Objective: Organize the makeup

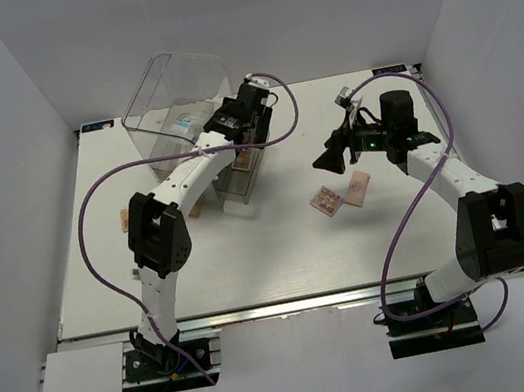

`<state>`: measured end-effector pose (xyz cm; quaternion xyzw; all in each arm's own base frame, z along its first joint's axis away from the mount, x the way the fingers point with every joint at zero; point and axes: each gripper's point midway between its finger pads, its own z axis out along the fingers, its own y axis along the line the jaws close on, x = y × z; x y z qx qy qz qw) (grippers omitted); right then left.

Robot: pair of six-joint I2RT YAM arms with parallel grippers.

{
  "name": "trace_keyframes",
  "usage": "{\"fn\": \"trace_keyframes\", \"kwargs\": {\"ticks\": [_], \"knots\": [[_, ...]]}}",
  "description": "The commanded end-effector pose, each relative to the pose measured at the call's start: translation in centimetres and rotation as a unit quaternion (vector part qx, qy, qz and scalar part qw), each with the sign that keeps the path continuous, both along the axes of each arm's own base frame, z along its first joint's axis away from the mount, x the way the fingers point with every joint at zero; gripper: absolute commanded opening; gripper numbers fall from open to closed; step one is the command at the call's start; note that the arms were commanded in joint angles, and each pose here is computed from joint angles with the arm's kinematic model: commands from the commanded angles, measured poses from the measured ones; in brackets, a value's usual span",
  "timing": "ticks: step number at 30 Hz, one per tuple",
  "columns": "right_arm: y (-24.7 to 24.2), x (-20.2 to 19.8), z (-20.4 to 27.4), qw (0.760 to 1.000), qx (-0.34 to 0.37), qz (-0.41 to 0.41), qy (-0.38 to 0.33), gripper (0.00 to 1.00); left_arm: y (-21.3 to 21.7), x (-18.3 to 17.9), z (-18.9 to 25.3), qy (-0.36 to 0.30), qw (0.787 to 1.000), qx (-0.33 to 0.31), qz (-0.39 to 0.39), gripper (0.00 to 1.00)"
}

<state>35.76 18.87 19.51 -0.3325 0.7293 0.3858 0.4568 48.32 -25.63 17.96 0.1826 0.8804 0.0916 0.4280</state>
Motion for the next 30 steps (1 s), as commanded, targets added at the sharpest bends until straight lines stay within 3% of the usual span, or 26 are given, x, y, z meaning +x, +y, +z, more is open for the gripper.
{"fn": "trace_keyframes", "kwargs": {"ticks": [1, 7, 9, 10, 11, 12, 14, 15, 17, 18, 19, 23, 30], "knots": [[-0.7, 0.6, 1.6, 0.998, -0.031, 0.003, -0.058, 0.89, -0.1, -0.2, 1.8, -0.015, 1.0, -0.016, -0.002, 0.79], [-1.0, 0.8, 1.3, 0.995, -0.058, 0.009, -0.078, 0.89, -0.3, -0.9, 2.7, -0.012, 0.999, -0.038, 0.0, 0.79], [-1.1, 0.8, 1.2, 0.992, -0.08, 0.016, -0.101, 0.89, -0.9, -1.4, 4.2, -0.017, 0.997, -0.074, -0.002, 0.71], [-1.4, 1.0, 0.9, 0.988, -0.1, 0.01, -0.114, 0.9, -1.6, -2.0, 4.9, -0.012, 0.995, -0.101, -0.02, 0.66], [-1.0, 0.8, 0.8, 0.984, -0.118, 0.016, -0.13, 0.89, -1.6, -3.1, 6.2, -0.015, 0.991, -0.128, -0.024, 0.5], [-1.1, 0.7, -0.4, 0.979, -0.145, 0.022, -0.144, 0.89, -2.0, -3.6, 7.3, -0.025, 0.987, -0.155, -0.032, 0.41], [-0.8, 0.6, -2.5, 0.969, -0.197, 0.02, -0.148, 0.89, -2.3, -5.8, 6.6, -0.001, 0.979, -0.199, -0.043, 0.28], [-0.8, -0.4, -4.3, 0.968, -0.216, 0.039, -0.119, 0.89, -2.1, -6.9, 9.9, -0.033, 0.969, -0.238, -0.052, 0.24], [0.1, -1.3, -6.0, 0.965, -0.24, 0.049, -0.094, 0.89, -1.4, -8.8, 10.8, -0.038, 0.961, -0.27, -0.051, 0.27], [0.3, -1.7, -7.3, 0.964, -0.252, 0.05, -0.071, 0.89, -0.2, -10.5, 11.3, -0.043, 0.954, -0.293, -0.036, 0.38], [0.6, -2.4, -8.6, 0.96, -0.274, 0.041, -0.046, 0.89, 0.6, -11.2, 11.5, -0.047, 0.952, -0.301, -0.025, 0.43], [1.2, -3.4, -11.3, 0.957, -0.286, 0.024, 0.028, 0.89, 4.2, -14.8, 11.3, -0.061, 0.94, -0.334, 0.029, 0.54], [0.2, -1.0, -13.1, 0.938, -0.335, -0.059, 0.066, 0.89, 10.1, -19.3, 7.4, -0.063, 0.929, -0.34, 0.133, 0.74]]}}
